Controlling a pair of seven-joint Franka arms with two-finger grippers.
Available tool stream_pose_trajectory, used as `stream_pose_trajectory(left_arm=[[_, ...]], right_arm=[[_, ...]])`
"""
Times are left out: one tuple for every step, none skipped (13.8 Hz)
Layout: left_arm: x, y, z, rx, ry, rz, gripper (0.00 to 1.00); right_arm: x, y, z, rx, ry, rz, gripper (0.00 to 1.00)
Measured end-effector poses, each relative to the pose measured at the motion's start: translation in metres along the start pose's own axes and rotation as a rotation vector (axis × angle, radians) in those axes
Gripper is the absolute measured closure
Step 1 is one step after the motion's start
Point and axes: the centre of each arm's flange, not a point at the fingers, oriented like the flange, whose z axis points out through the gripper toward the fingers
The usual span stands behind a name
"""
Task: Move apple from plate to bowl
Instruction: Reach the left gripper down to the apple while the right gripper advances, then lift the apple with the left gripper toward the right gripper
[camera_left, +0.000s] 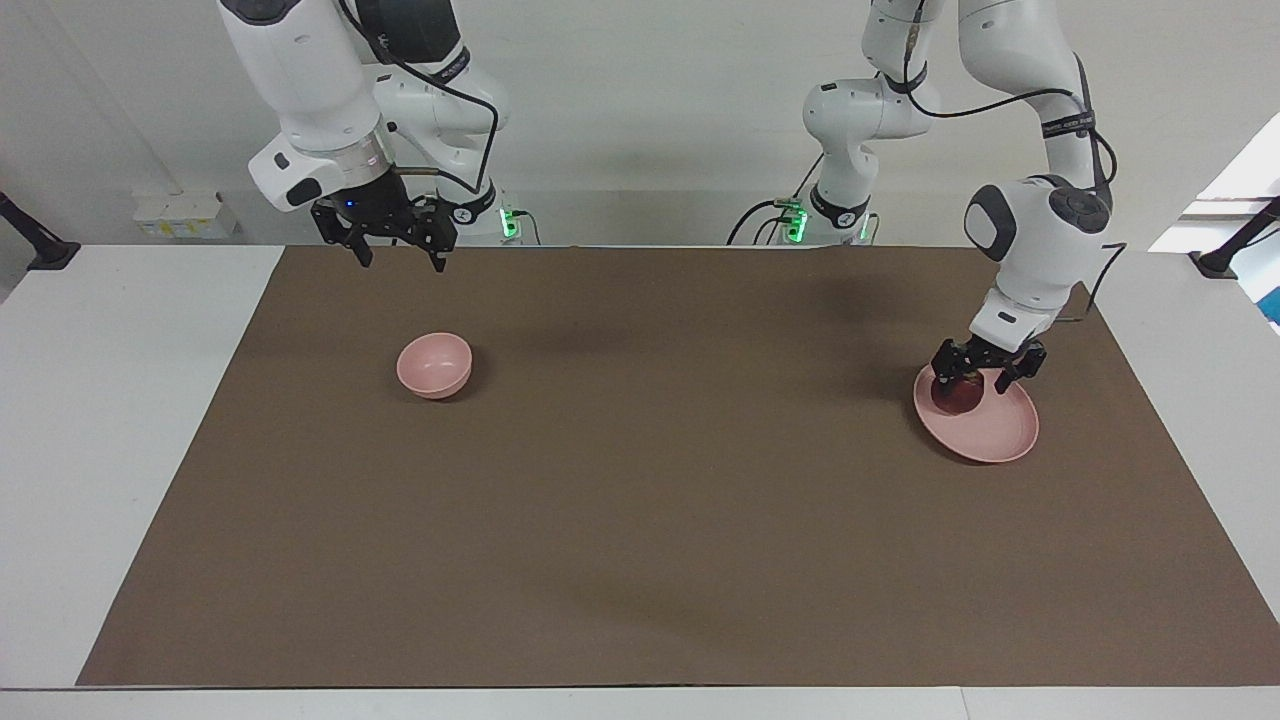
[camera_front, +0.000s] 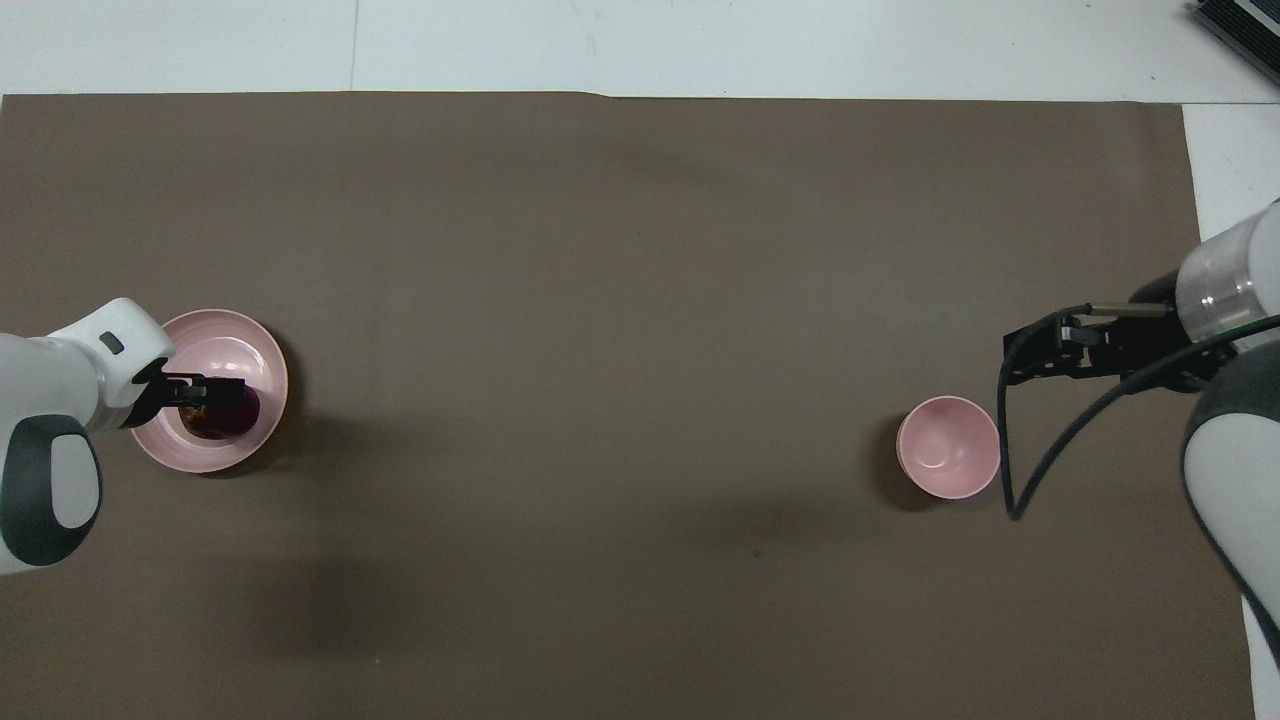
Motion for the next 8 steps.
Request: stream_pose_trajectory(left_arm=[[0.000,0.000,0.000,0.000,0.000,0.000,0.11],[0.000,0.000,0.000,-0.001,-0.003,0.000,0.22],[0.000,0.001,-0.001,-0.002,-0.006,0.001,0.37],[-0.001,0.001,-0.001,-0.003,-0.010,0.001,0.39],[0.000,0.001,-0.002,-0.003,-0.009,0.001,0.39],[0.001,0.001,-0.004,-0.002,-0.004,0.002,0.39],[0.004,0.001,-0.008,-0.002,0.002,0.003,0.39],[0.009,0.002,-0.017,-0.002,0.002,0.006,0.39]], right_arm=[[0.000,-0.001,0.001,0.000,-0.001,-0.001,0.00],[0.000,-0.001,0.001,-0.001,-0.002,-0.001,0.00],[0.000,-0.001,0.002,-0.001,-0.003,0.000,0.00],[0.000,-0.001,0.003,-0.001,-0.004,0.000,0.00],[0.000,-0.001,0.004,0.001,-0.005,0.004,0.00],[0.000,-0.002,0.005,0.013,-0.011,0.018,0.00],[0.000,-0.005,0.008,0.040,-0.019,0.033,0.00],[0.000,-0.008,0.010,0.064,-0.022,0.054,0.00]])
